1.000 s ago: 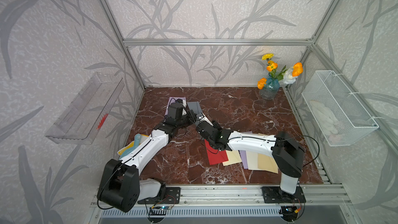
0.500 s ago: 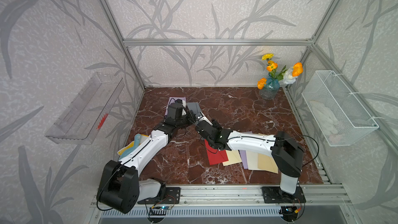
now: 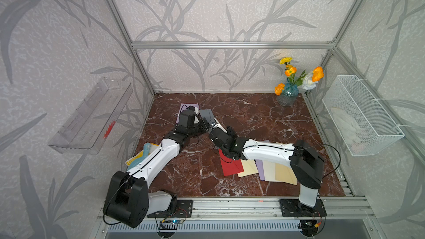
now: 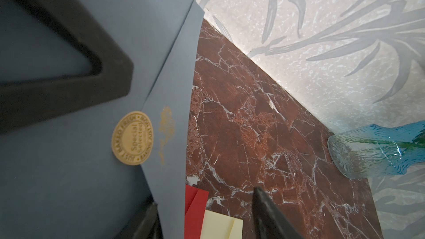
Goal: Open the envelope
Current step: Open the envelope flap on the envelope.
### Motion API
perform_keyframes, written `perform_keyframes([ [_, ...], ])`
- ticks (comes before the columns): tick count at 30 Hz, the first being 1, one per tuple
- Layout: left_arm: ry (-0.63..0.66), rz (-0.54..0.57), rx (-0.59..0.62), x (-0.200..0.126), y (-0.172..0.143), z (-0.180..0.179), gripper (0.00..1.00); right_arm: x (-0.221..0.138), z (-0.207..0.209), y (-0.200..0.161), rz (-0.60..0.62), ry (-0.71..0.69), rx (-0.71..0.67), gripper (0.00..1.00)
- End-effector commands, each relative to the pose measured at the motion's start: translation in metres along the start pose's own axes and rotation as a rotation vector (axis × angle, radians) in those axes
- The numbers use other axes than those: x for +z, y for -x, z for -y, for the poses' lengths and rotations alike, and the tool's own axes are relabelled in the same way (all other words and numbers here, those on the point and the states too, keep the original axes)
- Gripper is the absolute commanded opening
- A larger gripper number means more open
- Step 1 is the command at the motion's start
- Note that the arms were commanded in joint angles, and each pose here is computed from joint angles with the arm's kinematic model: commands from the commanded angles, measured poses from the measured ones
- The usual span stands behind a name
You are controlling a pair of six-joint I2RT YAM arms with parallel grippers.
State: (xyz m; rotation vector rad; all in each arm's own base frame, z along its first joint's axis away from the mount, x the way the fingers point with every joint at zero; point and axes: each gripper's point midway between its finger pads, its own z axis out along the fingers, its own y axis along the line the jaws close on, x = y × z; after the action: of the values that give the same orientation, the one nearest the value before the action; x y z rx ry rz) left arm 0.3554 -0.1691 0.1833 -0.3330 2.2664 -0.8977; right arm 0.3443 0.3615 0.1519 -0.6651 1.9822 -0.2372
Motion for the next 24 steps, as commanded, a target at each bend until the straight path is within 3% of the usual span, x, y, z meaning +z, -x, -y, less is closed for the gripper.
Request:
perform_keyframes([
  [1,0.0,-0.039,0.001,-0.005,-0.013,-0.002,0.0,0.005,0.015,0.014,0.026,-0.047,0.063,0.61],
  [24,-0.006,-0.053,0.004,-0.004,-0.017,-0.003,0.0,0.017,0.039,0.008,-0.003,-0.074,0.114,0.61],
])
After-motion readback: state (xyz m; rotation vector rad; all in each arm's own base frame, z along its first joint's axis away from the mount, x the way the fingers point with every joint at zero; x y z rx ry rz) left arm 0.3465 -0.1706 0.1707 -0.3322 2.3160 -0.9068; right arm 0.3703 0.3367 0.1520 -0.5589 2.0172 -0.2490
